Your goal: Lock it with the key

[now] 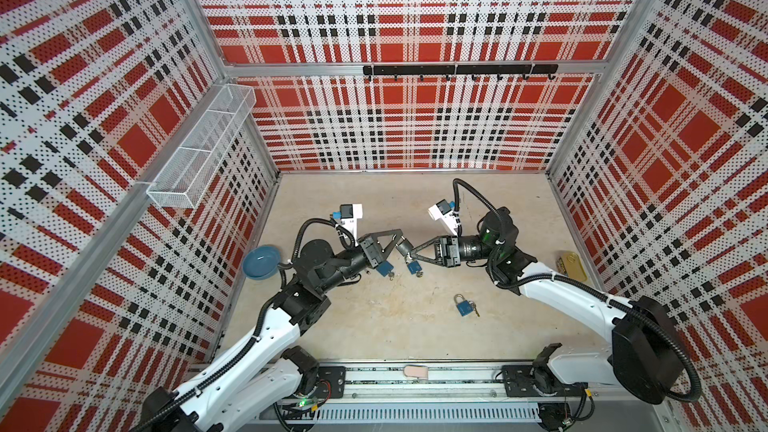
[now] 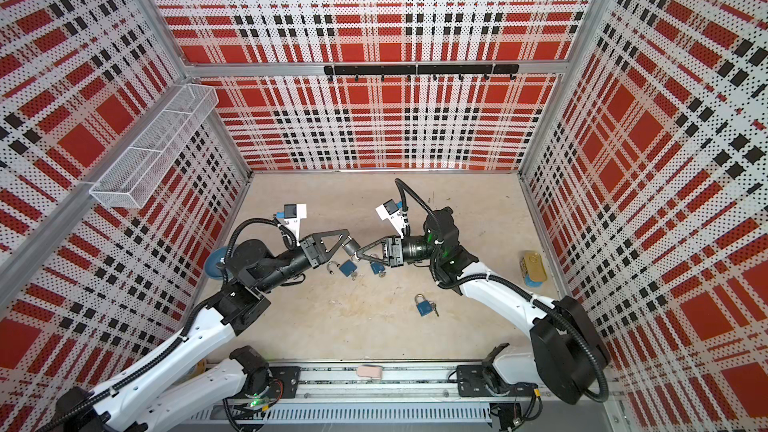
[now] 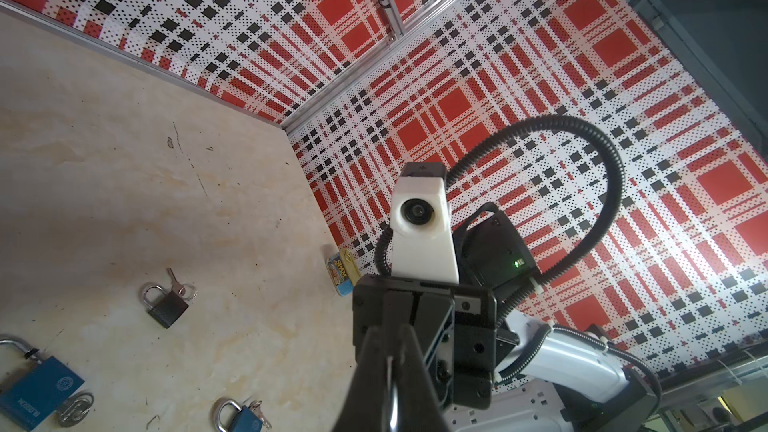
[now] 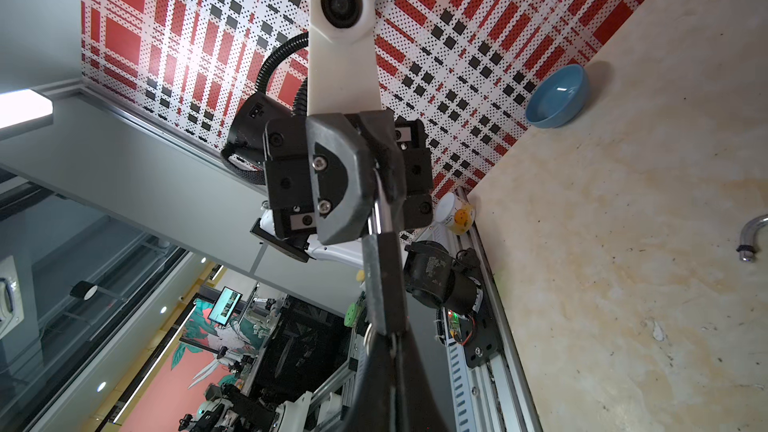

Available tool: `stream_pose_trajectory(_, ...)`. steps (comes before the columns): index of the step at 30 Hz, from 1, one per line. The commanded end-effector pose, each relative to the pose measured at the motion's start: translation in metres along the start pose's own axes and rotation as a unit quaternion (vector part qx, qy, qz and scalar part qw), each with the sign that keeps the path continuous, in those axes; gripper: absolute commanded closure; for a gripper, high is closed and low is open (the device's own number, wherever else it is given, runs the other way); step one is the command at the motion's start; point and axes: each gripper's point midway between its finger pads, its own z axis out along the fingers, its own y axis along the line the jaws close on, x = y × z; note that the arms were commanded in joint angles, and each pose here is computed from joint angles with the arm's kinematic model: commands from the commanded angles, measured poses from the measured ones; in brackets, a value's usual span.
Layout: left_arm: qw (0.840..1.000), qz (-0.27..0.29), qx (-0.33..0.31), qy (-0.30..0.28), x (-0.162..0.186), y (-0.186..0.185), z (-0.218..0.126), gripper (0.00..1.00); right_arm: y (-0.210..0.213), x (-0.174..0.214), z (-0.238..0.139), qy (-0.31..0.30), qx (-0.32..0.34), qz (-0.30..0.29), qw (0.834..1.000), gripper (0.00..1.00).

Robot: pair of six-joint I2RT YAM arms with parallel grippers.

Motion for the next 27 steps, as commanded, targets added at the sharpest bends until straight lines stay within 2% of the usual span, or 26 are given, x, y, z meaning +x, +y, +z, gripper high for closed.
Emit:
stream_pose_trajectory(1, 1.0, 0.012, 0.004, -0.027, -0.016, -0.001, -0.006, 1.0, 0.002, 0.004, -0.002, -0.006, 0.007, -0.014, 1.0, 1.0)
stream_pose_trajectory(7, 0.999, 0.019, -0.008, -0.041, -0.04, 0.01, -0.017, 1.0, -0.027, 0.036, -0.018, 0.001, 0.074, 0.018, 0.997, 1.0)
stream_pose_trajectory(11, 1.0, 0.005, -0.018, -0.015, -0.032, 0.024, -0.014, 1.0, -0.041, 0.054, -0.034, 0.005, 0.139, 0.027, 0.99, 1.0)
stream_pose_trajectory(16, 0.997, -0.026, -0.047, 0.049, 0.022, 0.056, -0.004, 1.0, -0.048, 0.055, -0.075, -0.017, 0.23, 0.024, 0.973, 1.0)
stream_pose_trajectory(21, 0.988, -0.039, -0.091, 0.117, 0.087, 0.084, 0.005, 1.0, -0.042, 0.049, -0.105, -0.031, 0.277, 0.017, 0.96, 1.0)
stream_pose_trajectory(27, 0.971, -0.032, -0.144, 0.187, 0.154, 0.118, 0.014, 1.0, -0.042, 0.051, -0.113, -0.026, 0.301, 0.021, 0.953, 1.0)
